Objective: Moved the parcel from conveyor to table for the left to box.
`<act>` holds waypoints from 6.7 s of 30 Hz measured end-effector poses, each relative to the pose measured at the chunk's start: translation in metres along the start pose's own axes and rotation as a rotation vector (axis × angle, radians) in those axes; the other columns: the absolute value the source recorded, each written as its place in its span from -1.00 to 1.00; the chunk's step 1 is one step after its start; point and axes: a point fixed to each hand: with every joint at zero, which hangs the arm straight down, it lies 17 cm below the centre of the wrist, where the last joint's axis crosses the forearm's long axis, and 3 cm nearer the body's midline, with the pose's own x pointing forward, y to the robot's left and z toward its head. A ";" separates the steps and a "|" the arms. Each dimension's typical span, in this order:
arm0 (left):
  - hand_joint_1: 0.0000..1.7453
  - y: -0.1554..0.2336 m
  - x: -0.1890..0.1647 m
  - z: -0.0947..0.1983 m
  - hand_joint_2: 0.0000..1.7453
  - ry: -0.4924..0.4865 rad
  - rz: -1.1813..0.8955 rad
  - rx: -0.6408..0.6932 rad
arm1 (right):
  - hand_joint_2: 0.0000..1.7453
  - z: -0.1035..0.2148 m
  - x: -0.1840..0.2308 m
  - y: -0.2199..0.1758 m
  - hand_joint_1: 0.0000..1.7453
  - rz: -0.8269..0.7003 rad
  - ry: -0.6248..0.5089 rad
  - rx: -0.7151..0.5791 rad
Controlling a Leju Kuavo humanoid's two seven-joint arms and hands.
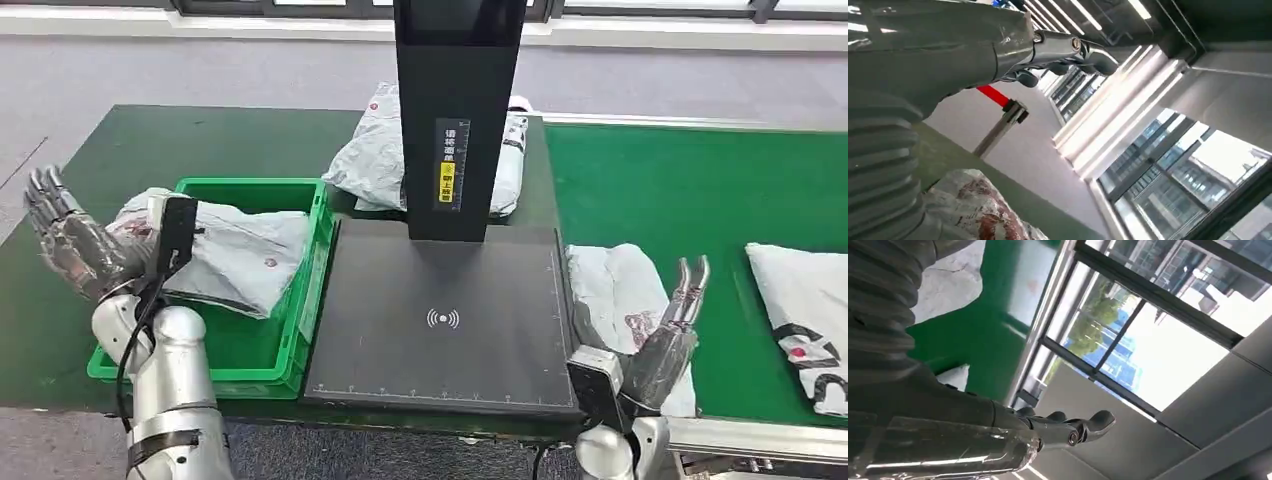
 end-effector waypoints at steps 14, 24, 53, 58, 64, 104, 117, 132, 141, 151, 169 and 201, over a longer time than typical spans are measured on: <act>-1.00 -0.114 0.018 0.055 1.00 0.033 -0.116 -0.395 | 1.00 0.002 -0.030 -0.031 -1.00 0.080 0.062 -0.038; -1.00 -0.128 0.035 0.061 1.00 -0.050 -0.175 -0.511 | 1.00 0.003 -0.029 -0.047 -1.00 0.089 0.064 -0.067; -1.00 -0.003 0.048 0.024 1.00 -0.096 -0.117 -0.041 | 1.00 0.004 -0.036 -0.060 -1.00 0.118 0.083 -0.097; -1.00 0.008 0.053 0.026 1.00 -0.111 -0.146 -0.023 | 1.00 0.005 -0.040 -0.063 -1.00 0.124 0.092 -0.102; -1.00 -0.056 0.067 0.038 1.00 -0.131 -0.183 -0.295 | 1.00 0.007 -0.044 -0.065 -1.00 0.121 0.103 -0.096; -1.00 -0.153 0.087 0.033 1.00 -0.449 -0.670 -0.655 | 1.00 0.021 -0.076 -0.094 -1.00 0.161 0.164 -0.137; -1.00 -0.154 0.094 0.038 1.00 -0.559 -0.603 -0.692 | 1.00 0.023 -0.080 -0.101 -1.00 0.161 0.175 -0.156; -1.00 -0.152 0.016 0.060 1.00 -0.692 -0.403 -0.952 | 1.00 0.030 -0.094 -0.119 -1.00 0.156 0.185 -0.173; -1.00 -0.137 -0.004 0.062 1.00 -0.702 -0.221 -1.024 | 1.00 0.033 -0.100 -0.123 -1.00 0.160 0.202 -0.181; -1.00 -0.110 0.012 0.039 1.00 -0.702 -0.101 -0.887 | 1.00 0.034 -0.103 -0.122 -1.00 0.168 0.205 -0.162; -1.00 -0.021 0.078 -0.021 1.00 -0.618 0.341 -0.520 | 1.00 0.036 -0.116 -0.133 -1.00 0.206 0.229 -0.170; -1.00 0.028 0.199 0.145 1.00 -0.440 1.598 -0.709 | 1.00 -0.017 -0.268 -0.122 -1.00 0.675 0.507 0.064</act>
